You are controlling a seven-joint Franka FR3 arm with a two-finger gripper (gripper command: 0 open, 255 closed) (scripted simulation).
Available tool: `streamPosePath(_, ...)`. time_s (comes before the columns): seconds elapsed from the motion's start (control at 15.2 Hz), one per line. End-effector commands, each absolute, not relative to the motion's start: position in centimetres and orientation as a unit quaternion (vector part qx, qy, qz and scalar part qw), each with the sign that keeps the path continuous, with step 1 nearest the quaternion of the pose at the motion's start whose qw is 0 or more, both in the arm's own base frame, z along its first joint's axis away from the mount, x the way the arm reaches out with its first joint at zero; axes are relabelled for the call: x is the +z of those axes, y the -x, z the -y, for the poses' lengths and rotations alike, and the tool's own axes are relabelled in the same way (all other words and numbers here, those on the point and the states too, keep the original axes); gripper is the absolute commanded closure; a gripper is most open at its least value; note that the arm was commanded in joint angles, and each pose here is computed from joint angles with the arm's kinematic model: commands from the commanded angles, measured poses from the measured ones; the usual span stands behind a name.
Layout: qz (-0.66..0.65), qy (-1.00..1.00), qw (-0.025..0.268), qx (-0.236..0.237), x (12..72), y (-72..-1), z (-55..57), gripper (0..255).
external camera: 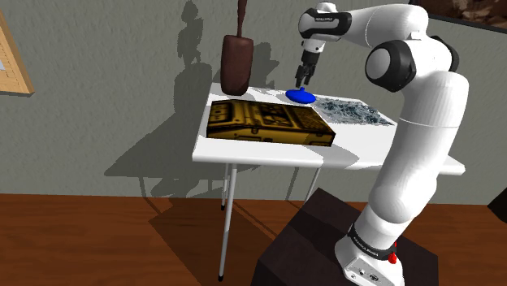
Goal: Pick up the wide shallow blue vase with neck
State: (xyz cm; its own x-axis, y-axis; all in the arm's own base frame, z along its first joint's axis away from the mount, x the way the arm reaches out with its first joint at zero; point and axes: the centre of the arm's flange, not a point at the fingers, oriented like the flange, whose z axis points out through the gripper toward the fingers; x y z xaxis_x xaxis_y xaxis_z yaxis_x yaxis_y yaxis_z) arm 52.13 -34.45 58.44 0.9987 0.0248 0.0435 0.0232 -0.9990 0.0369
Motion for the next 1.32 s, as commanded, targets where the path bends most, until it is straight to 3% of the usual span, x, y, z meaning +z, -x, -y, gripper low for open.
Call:
streamPosePath(0.0, -0.012, -1.0, 0.018, 0.022, 58.2, -52.1, 34.5, 0)
streamPosePath(0.07, -0.012, -1.0, 0.018, 0.022, 58.2, -52.1, 34.4, 255)
streamPosePath(0.66, -0.012, -1.0, 0.018, 0.022, 58.2, -52.1, 34.5, 255)
streamPosePath(1.25, -0.012, -1.0, 0.018, 0.022, 62.9, -52.1, 34.5, 255)
